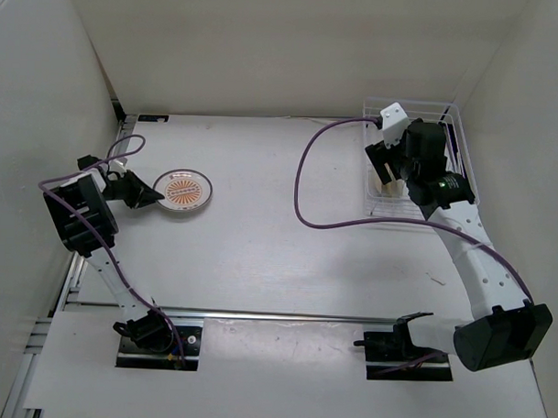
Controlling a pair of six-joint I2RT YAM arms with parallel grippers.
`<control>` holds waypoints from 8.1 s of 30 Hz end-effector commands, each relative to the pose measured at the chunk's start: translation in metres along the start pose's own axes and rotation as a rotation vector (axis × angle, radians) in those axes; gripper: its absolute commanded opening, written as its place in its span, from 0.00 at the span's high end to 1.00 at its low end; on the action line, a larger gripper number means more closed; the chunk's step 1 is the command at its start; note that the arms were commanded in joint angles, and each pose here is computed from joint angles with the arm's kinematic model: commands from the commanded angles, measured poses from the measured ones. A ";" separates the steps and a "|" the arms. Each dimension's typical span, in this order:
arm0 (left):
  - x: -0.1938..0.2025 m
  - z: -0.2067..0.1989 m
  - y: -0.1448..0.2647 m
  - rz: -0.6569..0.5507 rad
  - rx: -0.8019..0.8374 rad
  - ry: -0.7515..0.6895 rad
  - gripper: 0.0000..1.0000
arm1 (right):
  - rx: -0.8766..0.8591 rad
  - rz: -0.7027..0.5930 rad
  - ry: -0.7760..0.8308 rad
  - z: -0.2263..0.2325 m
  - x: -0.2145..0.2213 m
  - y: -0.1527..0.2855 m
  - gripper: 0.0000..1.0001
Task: Unload the plates from the dish rack
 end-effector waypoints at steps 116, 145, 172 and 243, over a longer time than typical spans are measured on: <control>0.143 -0.195 0.113 -0.022 0.137 -0.848 0.02 | -0.323 -0.146 -0.498 -0.059 -0.017 -0.046 1.00; 0.147 -0.193 0.086 0.142 0.304 -0.644 0.00 | -0.091 -0.169 0.850 0.143 -0.023 -0.006 1.00; 0.136 -0.183 0.030 0.368 0.450 -0.406 0.02 | -0.323 -0.520 0.789 0.259 -0.110 0.057 1.00; 0.149 -0.182 0.021 0.409 0.450 -0.399 0.90 | -0.251 -0.594 0.866 0.348 -0.151 0.048 1.00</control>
Point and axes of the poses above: each gripper's point midway between its finger pads, its own y axis back along the fingers, its own z axis along the line the jaws close on, x = y × z, the point moved 5 cm from there along y, back along the fingers, and after that the axes turned 6 degrees about y, right-handed, at the moved point
